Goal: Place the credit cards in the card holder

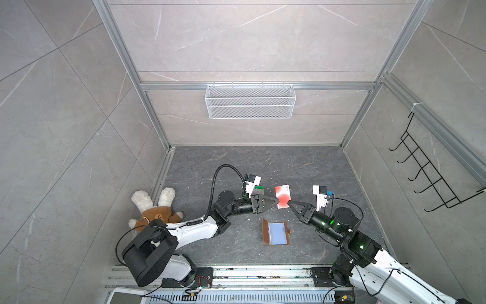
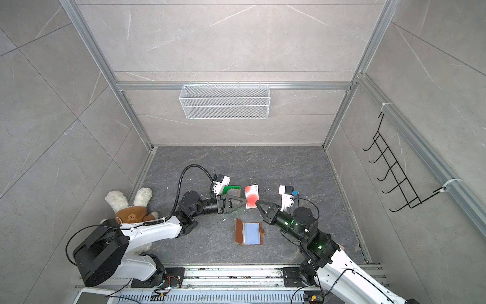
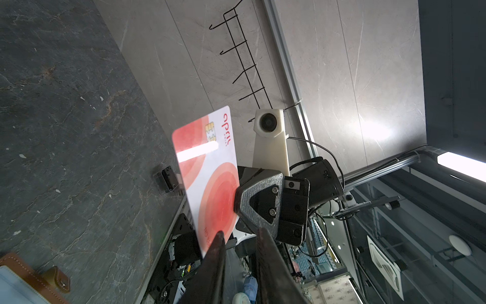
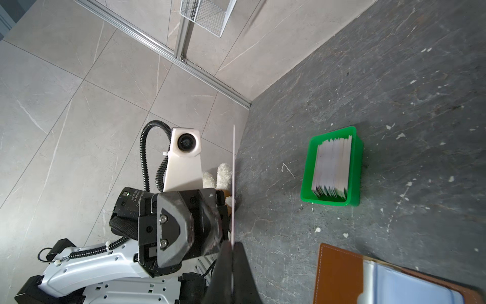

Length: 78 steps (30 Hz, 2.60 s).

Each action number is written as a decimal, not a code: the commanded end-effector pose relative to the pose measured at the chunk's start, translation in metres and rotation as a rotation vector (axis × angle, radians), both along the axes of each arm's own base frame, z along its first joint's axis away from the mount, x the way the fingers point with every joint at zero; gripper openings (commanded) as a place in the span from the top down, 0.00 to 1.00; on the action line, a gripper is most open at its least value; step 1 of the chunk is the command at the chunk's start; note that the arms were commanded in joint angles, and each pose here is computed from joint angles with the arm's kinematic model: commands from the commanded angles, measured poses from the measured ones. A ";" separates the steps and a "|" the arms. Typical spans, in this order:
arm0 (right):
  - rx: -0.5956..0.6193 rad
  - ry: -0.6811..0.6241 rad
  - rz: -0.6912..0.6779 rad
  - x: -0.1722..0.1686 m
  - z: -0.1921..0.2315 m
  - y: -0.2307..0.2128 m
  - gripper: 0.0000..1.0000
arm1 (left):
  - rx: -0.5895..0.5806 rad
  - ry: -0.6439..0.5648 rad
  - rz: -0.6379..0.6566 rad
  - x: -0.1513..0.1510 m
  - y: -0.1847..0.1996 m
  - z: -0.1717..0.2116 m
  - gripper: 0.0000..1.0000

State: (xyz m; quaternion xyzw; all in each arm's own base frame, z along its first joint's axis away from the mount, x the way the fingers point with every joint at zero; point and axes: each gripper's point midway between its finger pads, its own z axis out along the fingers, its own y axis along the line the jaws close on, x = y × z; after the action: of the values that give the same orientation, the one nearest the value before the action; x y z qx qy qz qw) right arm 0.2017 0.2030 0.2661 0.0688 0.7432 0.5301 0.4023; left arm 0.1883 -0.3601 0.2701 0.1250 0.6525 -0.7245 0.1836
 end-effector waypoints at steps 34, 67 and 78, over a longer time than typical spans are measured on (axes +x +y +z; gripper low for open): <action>0.030 -0.025 0.030 -0.005 0.007 0.003 1.00 | -0.041 -0.026 -0.022 0.003 -0.008 0.014 0.72; -0.375 0.230 -0.032 -0.006 -0.094 -0.017 0.70 | 0.282 0.103 0.120 0.005 0.023 -0.075 1.00; -0.648 0.321 -0.001 -0.026 -0.148 -0.027 0.70 | 0.475 0.130 0.133 -0.026 0.016 -0.119 1.00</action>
State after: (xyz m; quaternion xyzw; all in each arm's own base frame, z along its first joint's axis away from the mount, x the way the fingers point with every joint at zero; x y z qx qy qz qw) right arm 0.1769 0.1849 0.1221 0.0324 0.9162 0.2894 0.2754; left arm 0.1612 -0.3440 0.1523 0.0674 0.8108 -0.5678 0.1252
